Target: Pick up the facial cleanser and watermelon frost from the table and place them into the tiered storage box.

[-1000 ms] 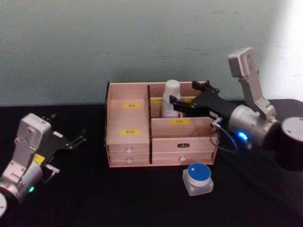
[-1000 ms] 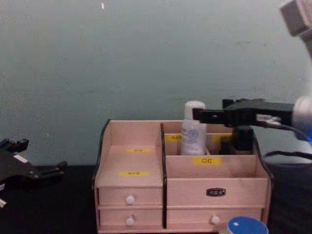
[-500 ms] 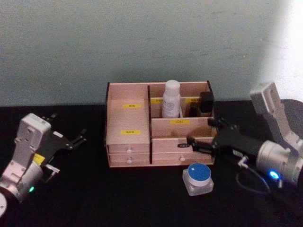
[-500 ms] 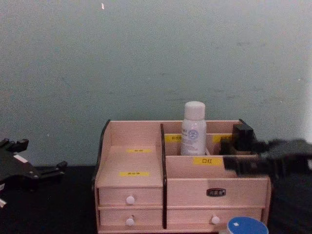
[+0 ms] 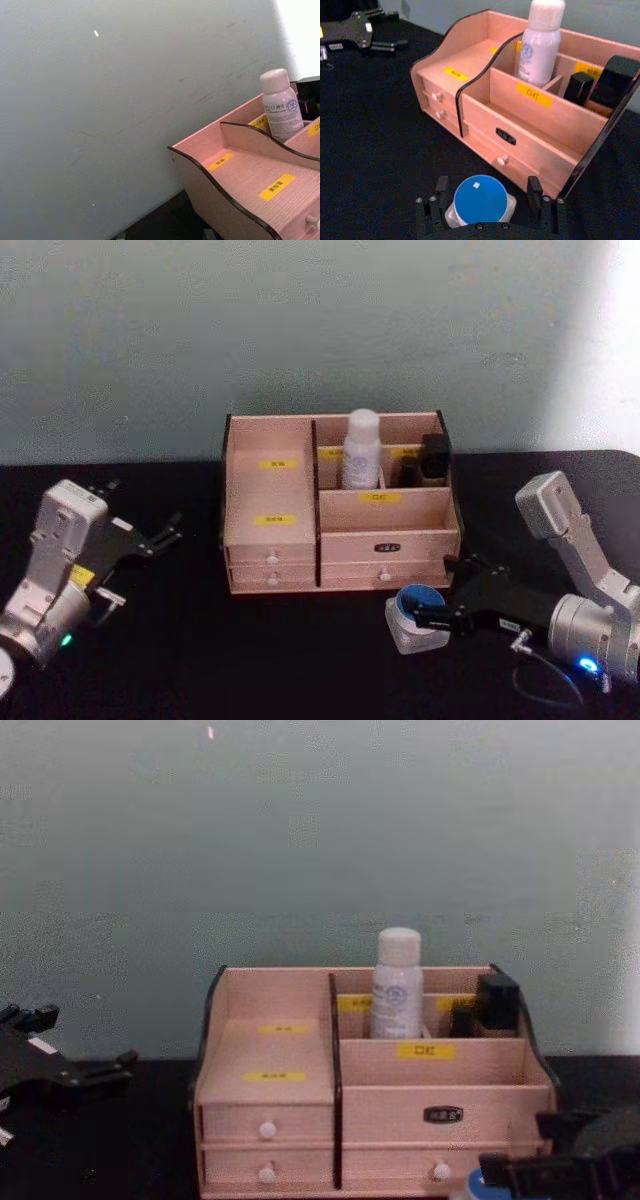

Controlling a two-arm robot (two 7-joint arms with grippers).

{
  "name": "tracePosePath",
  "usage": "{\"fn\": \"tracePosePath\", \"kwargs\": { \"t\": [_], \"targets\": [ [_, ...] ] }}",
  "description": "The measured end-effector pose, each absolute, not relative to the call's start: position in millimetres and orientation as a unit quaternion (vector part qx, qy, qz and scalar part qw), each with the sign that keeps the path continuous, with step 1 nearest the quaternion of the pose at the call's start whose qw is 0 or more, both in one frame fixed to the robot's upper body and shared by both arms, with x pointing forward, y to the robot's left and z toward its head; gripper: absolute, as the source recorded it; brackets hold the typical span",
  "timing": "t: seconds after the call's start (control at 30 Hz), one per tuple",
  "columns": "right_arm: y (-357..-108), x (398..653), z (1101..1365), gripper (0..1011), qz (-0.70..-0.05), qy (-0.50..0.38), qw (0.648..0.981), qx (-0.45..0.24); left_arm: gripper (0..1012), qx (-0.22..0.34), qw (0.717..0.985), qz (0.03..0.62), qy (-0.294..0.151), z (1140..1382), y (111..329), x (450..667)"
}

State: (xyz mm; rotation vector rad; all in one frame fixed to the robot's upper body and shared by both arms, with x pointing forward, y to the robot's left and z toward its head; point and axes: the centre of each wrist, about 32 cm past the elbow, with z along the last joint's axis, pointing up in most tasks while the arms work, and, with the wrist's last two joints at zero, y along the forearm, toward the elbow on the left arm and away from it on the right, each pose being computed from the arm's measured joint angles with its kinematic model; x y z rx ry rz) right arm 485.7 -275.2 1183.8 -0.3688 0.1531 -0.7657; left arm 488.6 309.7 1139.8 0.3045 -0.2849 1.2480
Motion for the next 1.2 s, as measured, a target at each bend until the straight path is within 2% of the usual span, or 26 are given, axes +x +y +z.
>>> {"fn": "tracePosePath", "kwargs": {
  "t": [1.2],
  "targets": [
    [-268.9, 488.0, 1170.7, 1000, -0.357, 0.089, 0.904, -0.216, 1002, 0.142, 0.791, 0.58, -0.132, 1139.7, 309.7, 488.6]
  ]
}}
